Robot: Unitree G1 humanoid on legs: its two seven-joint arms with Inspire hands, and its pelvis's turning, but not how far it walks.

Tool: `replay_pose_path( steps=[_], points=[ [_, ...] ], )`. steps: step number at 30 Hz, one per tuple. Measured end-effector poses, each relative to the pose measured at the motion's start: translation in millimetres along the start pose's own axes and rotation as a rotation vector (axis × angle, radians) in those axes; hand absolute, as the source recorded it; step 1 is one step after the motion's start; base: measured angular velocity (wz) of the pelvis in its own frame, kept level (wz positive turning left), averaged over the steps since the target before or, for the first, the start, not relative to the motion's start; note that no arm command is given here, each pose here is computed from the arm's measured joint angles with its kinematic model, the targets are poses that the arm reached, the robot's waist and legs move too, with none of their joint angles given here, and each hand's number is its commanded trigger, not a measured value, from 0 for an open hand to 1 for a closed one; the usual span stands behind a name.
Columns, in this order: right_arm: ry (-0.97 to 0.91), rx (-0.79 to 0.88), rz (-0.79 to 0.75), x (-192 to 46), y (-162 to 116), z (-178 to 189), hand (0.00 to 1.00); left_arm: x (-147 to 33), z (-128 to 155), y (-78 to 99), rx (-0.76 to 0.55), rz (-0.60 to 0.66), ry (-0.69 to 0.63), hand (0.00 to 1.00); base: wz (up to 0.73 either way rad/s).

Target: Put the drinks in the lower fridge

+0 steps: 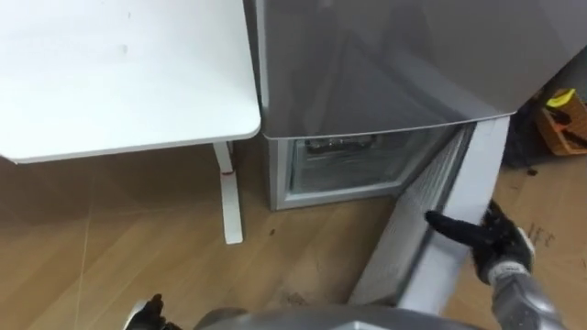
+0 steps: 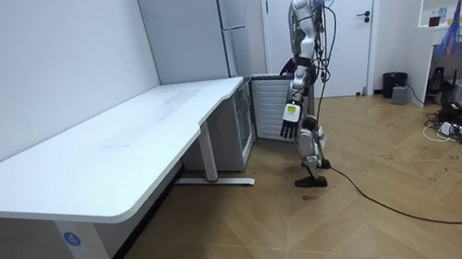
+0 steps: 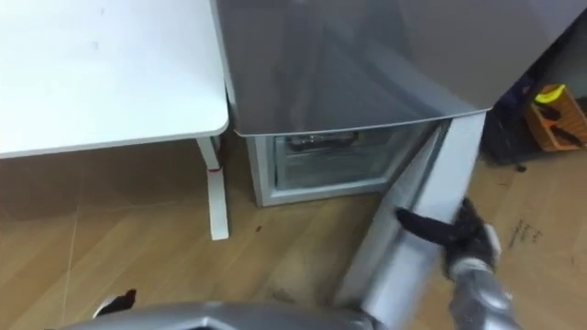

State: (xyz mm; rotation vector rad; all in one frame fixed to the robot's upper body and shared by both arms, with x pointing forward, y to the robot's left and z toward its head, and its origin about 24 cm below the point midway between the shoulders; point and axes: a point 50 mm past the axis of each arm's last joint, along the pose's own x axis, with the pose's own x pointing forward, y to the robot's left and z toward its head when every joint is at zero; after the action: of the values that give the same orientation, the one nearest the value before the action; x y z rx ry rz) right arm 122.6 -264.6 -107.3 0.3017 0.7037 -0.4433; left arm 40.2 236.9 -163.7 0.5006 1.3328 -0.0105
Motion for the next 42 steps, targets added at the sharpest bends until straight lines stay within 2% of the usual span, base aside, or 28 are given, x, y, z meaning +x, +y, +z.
replay_pose_path(
  steps=[4,7,11,23,31,37,40,42],
  points=[
    [-0.015,0.021,0.027,0.4,4.6,6.0,0.0,-0.5,-4.7,4.8,0.028,-0.002,0.014,0.0,-0.12],
    [-0.003,0.062,0.023,0.4,5.9,4.4,0.0,-1.6,-8.9,-0.4,0.1,-0.024,0.035,0.0,-0.07],
    [0.003,0.102,0.02,0.1,8.2,2.7,0.0,-1.1,-0.6,-7.0,0.161,-0.046,0.02,0.0,0.0],
    [-0.028,0.118,0.024,-0.4,12.0,3.2,0.0,-1.0,1.8,-6.4,0.188,-0.045,0.028,0.0,-0.01],
    [-0.034,0.191,0.022,-0.9,13.8,2.3,0.0,-1.2,0.2,-9.6,0.195,-0.049,0.051,0.0,-0.02],
    [-0.063,0.3,0.017,-2.2,17.2,1.1,0.0,-1.4,1.6,-17.2,0.29,-0.071,0.059,0.0,-0.09],
    [-0.068,0.349,0.037,-4.0,25.9,-4.1,0.0,-0.2,9.6,-17.9,0.337,-0.07,0.049,0.0,-0.07],
    [-0.059,0.378,0.103,-3.1,44.7,-7.0,0.0,1.3,17.5,-20.2,0.373,-0.073,0.047,0.0,0.08]
  ],
)
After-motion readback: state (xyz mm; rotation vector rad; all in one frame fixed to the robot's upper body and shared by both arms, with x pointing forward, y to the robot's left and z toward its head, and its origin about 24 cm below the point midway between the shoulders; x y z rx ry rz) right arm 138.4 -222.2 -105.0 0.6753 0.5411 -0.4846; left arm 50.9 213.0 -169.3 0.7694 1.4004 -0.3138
